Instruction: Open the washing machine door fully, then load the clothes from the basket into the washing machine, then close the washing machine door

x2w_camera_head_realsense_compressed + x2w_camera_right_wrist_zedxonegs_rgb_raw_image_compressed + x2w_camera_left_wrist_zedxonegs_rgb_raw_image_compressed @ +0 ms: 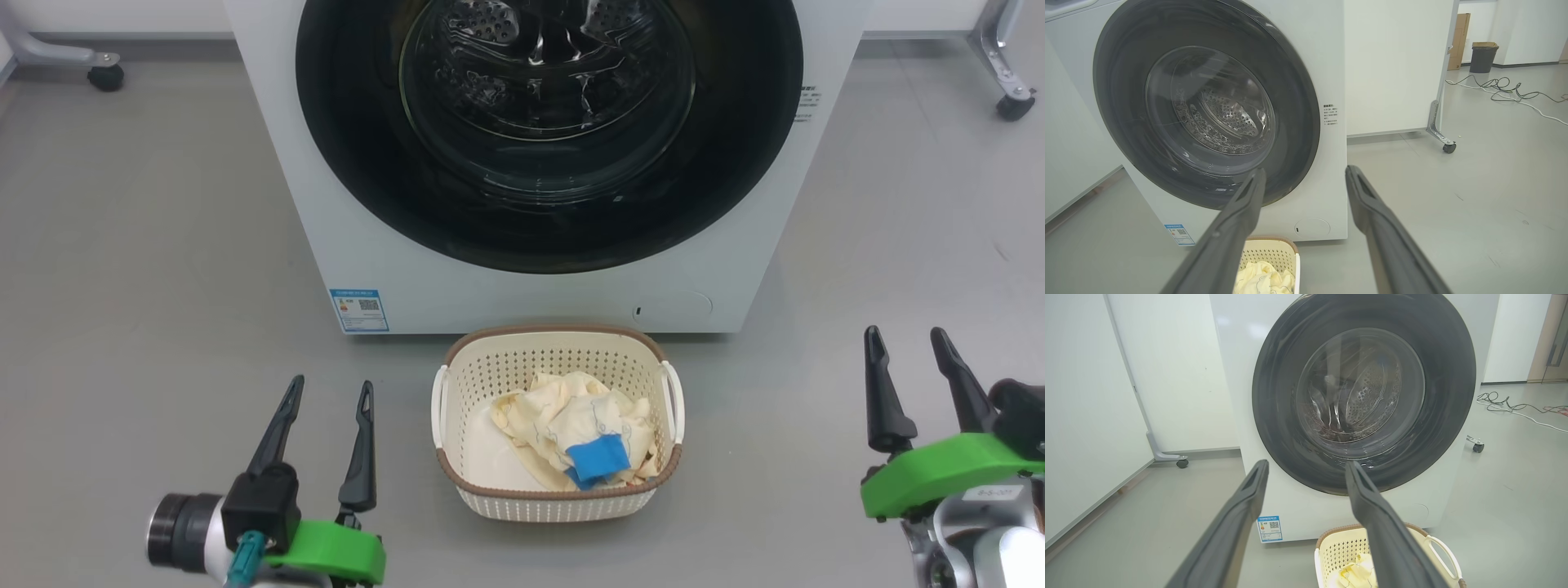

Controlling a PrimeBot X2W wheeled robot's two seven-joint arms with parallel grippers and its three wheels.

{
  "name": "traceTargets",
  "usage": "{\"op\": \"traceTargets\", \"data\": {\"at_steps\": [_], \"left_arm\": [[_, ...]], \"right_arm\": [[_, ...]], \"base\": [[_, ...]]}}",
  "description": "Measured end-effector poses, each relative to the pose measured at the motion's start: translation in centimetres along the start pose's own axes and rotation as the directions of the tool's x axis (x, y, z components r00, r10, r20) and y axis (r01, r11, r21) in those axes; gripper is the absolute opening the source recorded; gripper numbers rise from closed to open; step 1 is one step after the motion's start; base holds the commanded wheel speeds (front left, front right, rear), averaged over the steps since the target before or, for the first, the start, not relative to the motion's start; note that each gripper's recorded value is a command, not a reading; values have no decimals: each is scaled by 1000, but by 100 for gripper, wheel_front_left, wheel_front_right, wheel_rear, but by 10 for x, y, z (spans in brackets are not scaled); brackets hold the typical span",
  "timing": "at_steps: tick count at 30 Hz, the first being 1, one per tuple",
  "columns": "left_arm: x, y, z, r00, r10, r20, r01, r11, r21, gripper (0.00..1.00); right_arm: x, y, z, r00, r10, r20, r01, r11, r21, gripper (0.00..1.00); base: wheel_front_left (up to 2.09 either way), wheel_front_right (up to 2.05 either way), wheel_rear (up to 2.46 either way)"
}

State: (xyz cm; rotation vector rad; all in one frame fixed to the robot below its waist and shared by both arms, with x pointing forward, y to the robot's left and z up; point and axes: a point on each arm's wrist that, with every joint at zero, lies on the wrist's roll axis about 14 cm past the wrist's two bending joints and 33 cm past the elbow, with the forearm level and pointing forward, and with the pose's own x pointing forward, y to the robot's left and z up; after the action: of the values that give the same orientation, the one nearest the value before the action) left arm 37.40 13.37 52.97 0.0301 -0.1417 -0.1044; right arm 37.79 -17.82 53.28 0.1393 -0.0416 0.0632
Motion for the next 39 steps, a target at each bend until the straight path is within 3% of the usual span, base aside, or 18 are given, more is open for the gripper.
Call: {"op": "traceTargets", "data": {"at_steps": [17,39], "left_arm": [[-3,0,-14,999,6,-48,-10,996,-93,100],[-3,-5,-22,997,-18,-71,10,993,-114,100]], "right_arm": [[-4,-1,-6,1000,-2,-22,3,1000,28,100],[-3,-1,-9,1000,-4,-29,5,999,46,100]], "base": [[0,0,0],[16,16,-32]]}}
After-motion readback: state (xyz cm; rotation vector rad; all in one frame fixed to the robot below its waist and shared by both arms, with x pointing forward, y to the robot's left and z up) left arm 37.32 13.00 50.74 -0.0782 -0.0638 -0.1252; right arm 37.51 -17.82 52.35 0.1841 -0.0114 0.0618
